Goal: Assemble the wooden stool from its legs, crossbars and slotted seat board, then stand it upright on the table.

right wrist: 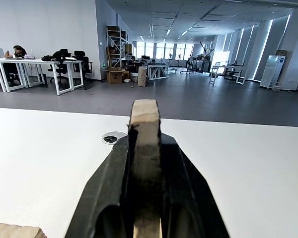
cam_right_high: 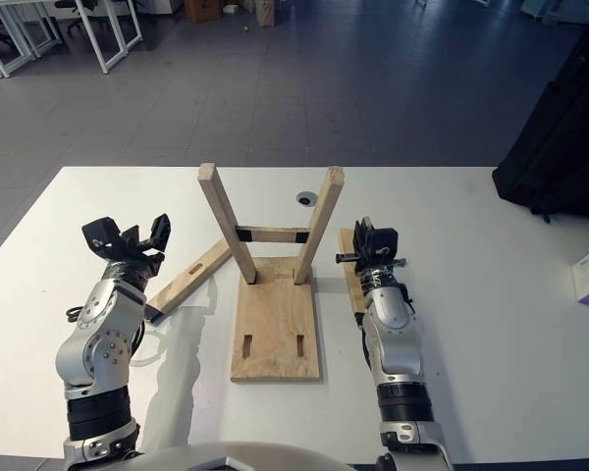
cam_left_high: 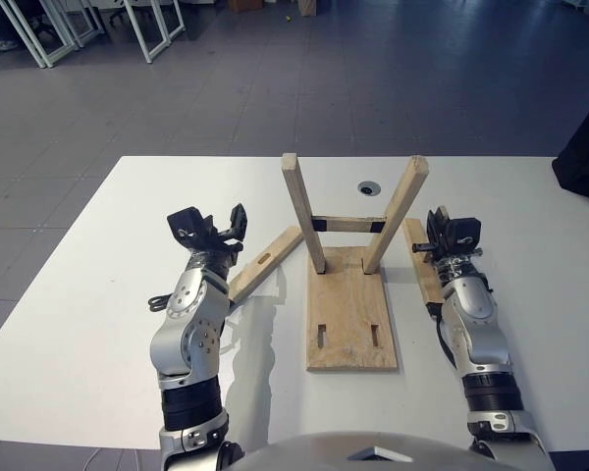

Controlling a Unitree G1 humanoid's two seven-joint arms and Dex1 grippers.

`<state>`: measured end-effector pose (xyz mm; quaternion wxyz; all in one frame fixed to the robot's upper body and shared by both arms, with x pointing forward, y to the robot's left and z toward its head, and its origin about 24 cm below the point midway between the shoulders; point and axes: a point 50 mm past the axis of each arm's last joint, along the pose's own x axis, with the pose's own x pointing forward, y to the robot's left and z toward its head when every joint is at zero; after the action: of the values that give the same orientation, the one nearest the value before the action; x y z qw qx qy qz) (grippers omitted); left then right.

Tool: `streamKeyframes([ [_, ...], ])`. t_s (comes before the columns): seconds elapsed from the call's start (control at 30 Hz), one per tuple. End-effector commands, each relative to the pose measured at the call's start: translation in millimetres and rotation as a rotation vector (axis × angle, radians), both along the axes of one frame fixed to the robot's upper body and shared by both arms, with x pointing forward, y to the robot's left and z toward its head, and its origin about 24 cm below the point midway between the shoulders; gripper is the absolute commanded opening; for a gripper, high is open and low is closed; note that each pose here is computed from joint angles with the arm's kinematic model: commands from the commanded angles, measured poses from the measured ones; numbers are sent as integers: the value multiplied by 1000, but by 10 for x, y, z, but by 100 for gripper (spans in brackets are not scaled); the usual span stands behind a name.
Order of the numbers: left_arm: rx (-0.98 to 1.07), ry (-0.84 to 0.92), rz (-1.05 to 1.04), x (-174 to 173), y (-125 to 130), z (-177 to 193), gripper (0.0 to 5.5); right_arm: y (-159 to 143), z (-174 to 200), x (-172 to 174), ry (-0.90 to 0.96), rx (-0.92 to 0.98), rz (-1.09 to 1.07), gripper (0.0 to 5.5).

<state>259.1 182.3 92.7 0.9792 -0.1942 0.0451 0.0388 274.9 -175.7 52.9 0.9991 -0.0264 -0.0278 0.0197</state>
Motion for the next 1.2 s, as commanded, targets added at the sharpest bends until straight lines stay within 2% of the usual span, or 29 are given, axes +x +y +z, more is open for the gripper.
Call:
streamKeyframes([
  [0.03, 12, 15, -12, 3, -4, 5, 350, -220, -406, -287, 197, -17, -109, 41],
  [0.37, 9, 23, 8, -1, 21, 34, 350, -305, -342, -313, 170, -54, -144, 41],
  [0.4, 7, 24, 12, -1, 21, 37, 350, -310, -313, -297, 162, -49, -140, 77],
  [0.6, 1, 30, 20, 5, 20, 48, 350, -326, -168, -239, 142, -45, -123, 197],
  [0.97, -2, 21, 35, 17, 29, 67, 350, -332, 498, 10, 3, -45, -133, 410],
  [1.1, -2, 21, 41, 4, 24, 62, 350, -245, 1092, 118, -124, -29, -148, 414],
  [1.2, -3, 19, 43, 6, 23, 63, 350, -157, 1422, 202, -157, 7, -147, 357],
])
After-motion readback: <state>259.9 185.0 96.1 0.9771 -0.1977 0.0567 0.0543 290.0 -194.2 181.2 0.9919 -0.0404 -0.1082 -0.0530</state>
